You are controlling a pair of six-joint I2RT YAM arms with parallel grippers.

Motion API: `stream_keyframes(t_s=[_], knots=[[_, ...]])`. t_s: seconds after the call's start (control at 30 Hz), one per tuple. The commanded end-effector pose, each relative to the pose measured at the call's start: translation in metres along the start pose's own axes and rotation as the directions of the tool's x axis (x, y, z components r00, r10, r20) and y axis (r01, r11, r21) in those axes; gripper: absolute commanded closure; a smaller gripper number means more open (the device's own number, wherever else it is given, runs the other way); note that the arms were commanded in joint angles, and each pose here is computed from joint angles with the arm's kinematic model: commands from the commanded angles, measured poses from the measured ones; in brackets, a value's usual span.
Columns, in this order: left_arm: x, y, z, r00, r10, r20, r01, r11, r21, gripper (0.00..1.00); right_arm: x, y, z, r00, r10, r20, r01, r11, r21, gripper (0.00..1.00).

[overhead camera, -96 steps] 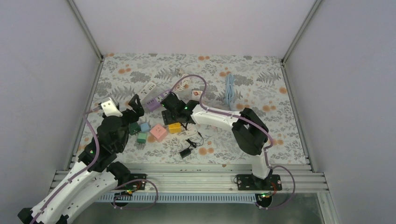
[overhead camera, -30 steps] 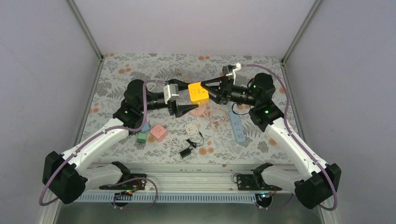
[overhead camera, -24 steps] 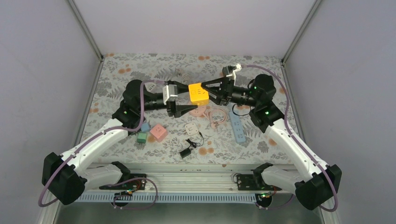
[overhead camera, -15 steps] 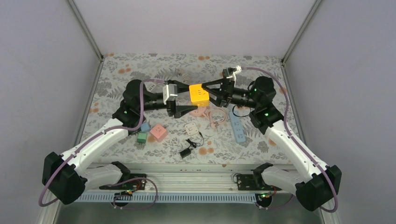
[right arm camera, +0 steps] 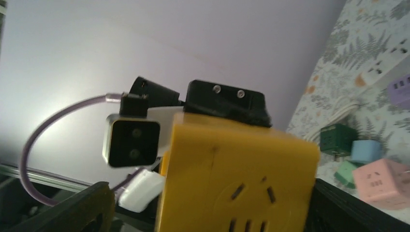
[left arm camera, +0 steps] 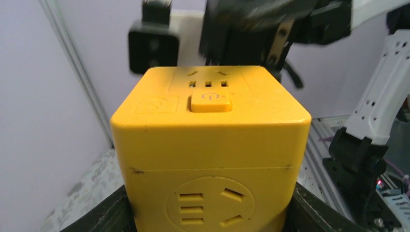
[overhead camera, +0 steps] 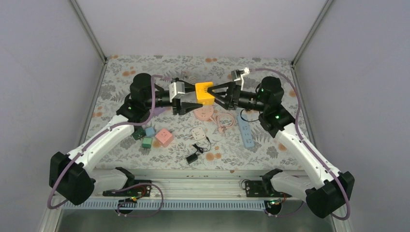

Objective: Insert the plug

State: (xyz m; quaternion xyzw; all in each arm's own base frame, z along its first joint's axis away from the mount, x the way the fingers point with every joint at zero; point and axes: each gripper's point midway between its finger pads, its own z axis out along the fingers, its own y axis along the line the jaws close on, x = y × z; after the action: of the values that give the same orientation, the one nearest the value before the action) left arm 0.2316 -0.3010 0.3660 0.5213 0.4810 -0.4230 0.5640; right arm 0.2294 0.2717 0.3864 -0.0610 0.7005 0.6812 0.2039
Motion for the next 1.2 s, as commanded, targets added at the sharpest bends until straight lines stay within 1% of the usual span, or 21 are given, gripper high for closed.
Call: stream_keyframes(t_s=[0.0, 0.03, 0.07, 0.13, 0.17, 0.23, 0.27, 0.33, 0.4, 0.57, 0.7, 0.8, 0.87, 0.93, 1.0, 1.07, 1.17], knots=[[0.004, 0.009, -0.008, 0.998, 0.048, -0.027, -0.048, 0.999, 0.024, 0.67, -0.011, -0.010, -0.006, 0.939, -0.343, -0.029, 0.344, 0.931, 0.123, 0.03], [0.008, 0.010, -0.009, 0.998, 0.047, -0.043, -0.046, 0.999, 0.025, 0.67, -0.016, -0.011, -0.008, 0.907, -0.420, -0.036, 0.421, 0.895, 0.150, 0.03], [0.012, 0.011, -0.010, 0.998, 0.039, -0.057, -0.037, 0.999, 0.031, 0.67, -0.021, -0.009, -0.010, 0.859, -0.511, -0.043, 0.510, 0.842, 0.176, 0.03], [0.018, 0.014, -0.013, 0.997, 0.016, -0.074, -0.014, 0.999, 0.031, 0.67, -0.031, 0.002, -0.011, 0.773, -0.633, -0.048, 0.628, 0.752, 0.200, 0.04], [0.021, 0.016, -0.015, 0.997, 0.008, -0.083, -0.005, 1.000, 0.030, 0.67, -0.039, 0.015, -0.011, 0.714, -0.698, -0.055, 0.692, 0.692, 0.203, 0.04], [0.030, 0.018, -0.017, 0.994, 0.005, -0.108, -0.002, 1.000, 0.025, 0.67, -0.040, 0.030, -0.006, 0.600, -0.794, -0.096, 0.797, 0.585, 0.149, 0.04], [0.036, 0.020, -0.019, 0.992, 0.002, -0.127, 0.001, 1.000, 0.023, 0.67, -0.040, 0.030, -0.003, 0.551, -0.826, -0.119, 0.834, 0.537, 0.130, 0.04], [0.046, 0.023, -0.020, 0.986, -0.005, -0.165, 0.009, 1.000, 0.025, 0.67, -0.045, 0.020, 0.003, 0.478, -0.861, -0.176, 0.878, 0.459, 0.137, 0.04], [0.054, 0.025, -0.021, 0.982, -0.003, -0.190, 0.009, 0.999, 0.033, 0.67, -0.049, 0.003, 0.010, 0.436, -0.867, -0.241, 0.899, 0.407, 0.161, 0.06], [0.065, 0.023, -0.022, 0.970, 0.010, -0.244, 0.007, 0.998, 0.068, 0.67, -0.033, -0.026, 0.024, 0.283, -0.879, -0.382, 0.959, 0.267, 0.096, 0.05], [0.071, 0.020, -0.024, 0.960, 0.027, -0.280, -0.002, 0.996, 0.089, 0.67, -0.015, -0.038, 0.031, 0.175, -0.895, -0.410, 0.982, 0.191, 0.004, 0.05], [0.066, 0.020, -0.025, 0.964, 0.049, -0.263, -0.030, 0.997, 0.074, 0.68, -0.004, -0.046, 0.038, 0.083, -0.909, -0.408, 0.992, 0.116, -0.058, 0.05], [0.064, 0.019, -0.026, 0.965, 0.070, -0.254, -0.054, 0.996, 0.070, 0.68, 0.002, -0.048, 0.043, 0.057, -0.905, -0.422, 0.990, 0.107, -0.096, 0.06], [0.064, 0.019, -0.027, 0.963, 0.074, -0.259, -0.059, 0.996, 0.068, 0.68, 0.006, -0.052, 0.048, 0.052, -0.894, -0.445, 0.985, 0.119, -0.125, 0.06], [0.065, 0.017, -0.028, 0.960, 0.077, -0.268, -0.058, 0.995, 0.077, 0.68, 0.005, -0.059, 0.051, 0.048, -0.874, -0.483, 0.985, 0.122, -0.122, 0.07], [0.066, 0.016, -0.029, 0.958, 0.084, -0.276, -0.064, 0.995, 0.080, 0.68, 0.004, -0.068, 0.053, 0.063, -0.851, -0.521, 0.983, 0.142, -0.114, 0.08], [0.070, 0.015, -0.033, 0.949, 0.094, -0.301, -0.078, 0.995, 0.065, 0.67, 0.003, -0.070, 0.057, 0.084, -0.833, -0.547, 0.976, 0.179, -0.123, 0.15]])
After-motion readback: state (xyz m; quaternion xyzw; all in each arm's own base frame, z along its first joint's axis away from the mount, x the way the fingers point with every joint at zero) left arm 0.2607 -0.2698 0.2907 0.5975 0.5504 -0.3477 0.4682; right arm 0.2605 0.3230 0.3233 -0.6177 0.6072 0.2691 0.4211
